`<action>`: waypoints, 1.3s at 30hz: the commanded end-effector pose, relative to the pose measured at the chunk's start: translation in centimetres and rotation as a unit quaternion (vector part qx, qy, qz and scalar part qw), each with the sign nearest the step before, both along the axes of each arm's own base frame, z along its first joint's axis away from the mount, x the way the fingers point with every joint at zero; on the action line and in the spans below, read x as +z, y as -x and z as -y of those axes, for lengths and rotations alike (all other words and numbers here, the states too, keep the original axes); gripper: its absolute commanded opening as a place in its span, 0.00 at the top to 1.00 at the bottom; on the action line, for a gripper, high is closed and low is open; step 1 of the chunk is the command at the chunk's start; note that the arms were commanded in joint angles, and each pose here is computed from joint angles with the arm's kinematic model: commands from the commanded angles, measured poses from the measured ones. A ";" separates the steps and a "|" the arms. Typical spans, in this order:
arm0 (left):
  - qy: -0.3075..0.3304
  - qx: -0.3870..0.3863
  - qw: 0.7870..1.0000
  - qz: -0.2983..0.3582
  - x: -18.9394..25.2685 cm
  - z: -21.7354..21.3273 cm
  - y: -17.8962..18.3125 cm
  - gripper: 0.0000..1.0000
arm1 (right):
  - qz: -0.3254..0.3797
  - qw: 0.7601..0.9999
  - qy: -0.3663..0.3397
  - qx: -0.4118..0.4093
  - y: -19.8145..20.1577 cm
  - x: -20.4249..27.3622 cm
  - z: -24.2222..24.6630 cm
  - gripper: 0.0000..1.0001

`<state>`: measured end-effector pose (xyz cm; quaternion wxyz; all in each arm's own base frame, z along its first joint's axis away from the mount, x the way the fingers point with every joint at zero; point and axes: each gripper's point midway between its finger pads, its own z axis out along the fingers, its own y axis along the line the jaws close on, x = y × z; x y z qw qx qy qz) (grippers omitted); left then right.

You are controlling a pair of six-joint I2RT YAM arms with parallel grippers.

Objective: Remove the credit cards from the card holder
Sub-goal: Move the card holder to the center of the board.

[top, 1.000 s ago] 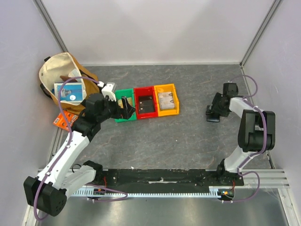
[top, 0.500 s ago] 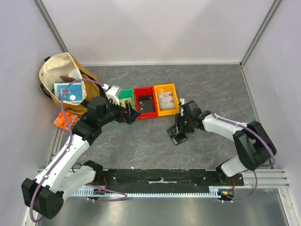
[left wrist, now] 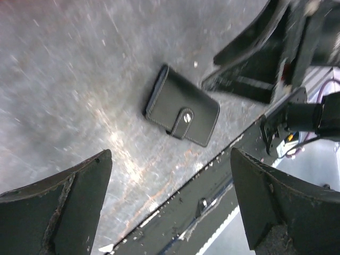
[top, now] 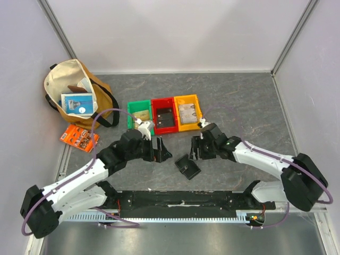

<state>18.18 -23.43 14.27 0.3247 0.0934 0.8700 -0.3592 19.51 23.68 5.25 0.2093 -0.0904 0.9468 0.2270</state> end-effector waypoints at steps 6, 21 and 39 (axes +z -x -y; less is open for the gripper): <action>0.039 0.009 0.995 -0.097 -3.7 5.1 2.1 0.10 | -0.045 0.998 -0.046 0.015 2.5 -1.6 1.8 0.38; -0.013 0.036 0.987 -0.153 -9.6 7.0 0.6 0.37 | -0.089 0.984 -0.148 0.038 4.7 -2.1 -2.5 0.58; -0.039 0.081 0.981 -0.173 -13.0 5.4 -0.7 0.98 | -0.117 0.982 -0.146 -0.008 4.7 -5.8 -1.9 0.40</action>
